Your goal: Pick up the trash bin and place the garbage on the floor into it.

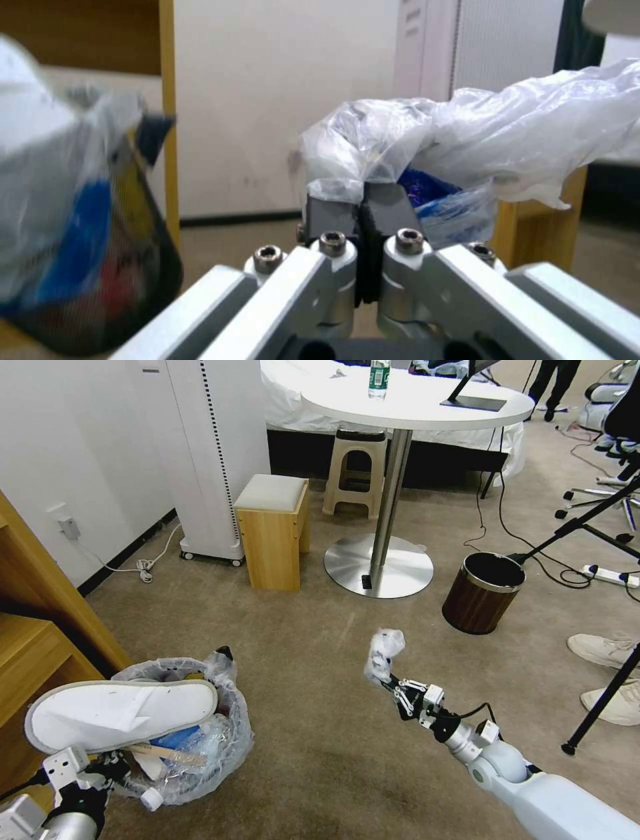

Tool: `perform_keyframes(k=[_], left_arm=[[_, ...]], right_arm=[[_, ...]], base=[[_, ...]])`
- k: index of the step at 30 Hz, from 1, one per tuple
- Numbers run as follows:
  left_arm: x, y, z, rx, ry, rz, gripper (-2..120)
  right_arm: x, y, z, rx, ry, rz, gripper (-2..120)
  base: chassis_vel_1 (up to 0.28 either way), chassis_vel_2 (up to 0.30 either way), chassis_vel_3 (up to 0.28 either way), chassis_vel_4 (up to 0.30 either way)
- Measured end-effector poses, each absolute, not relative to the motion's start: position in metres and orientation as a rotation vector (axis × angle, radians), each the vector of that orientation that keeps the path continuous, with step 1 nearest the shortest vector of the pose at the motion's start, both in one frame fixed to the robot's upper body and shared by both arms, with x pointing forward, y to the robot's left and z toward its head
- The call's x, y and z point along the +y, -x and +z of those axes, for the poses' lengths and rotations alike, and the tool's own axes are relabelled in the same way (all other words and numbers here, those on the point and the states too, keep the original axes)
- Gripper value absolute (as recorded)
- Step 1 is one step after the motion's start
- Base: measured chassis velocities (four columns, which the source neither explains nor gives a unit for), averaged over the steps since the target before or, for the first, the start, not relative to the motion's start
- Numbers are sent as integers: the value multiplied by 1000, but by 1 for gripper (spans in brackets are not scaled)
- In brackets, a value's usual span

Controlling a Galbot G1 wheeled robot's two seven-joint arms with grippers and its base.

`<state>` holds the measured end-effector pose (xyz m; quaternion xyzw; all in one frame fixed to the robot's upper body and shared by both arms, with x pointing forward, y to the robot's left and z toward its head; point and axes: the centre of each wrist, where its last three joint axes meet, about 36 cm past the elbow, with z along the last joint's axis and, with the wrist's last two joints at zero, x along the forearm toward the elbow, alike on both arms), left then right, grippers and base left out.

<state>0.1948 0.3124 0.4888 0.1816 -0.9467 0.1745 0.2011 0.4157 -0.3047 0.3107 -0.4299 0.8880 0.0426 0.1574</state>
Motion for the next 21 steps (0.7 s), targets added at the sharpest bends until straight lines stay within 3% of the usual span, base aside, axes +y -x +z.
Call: perform_keyframes(k=[21], left_arm=[[315,-198,482,-2650,-515,504,0]], right_arm=[[-203,-431,385,2238,1504,354,0]], base=[[0,0,0,0]])
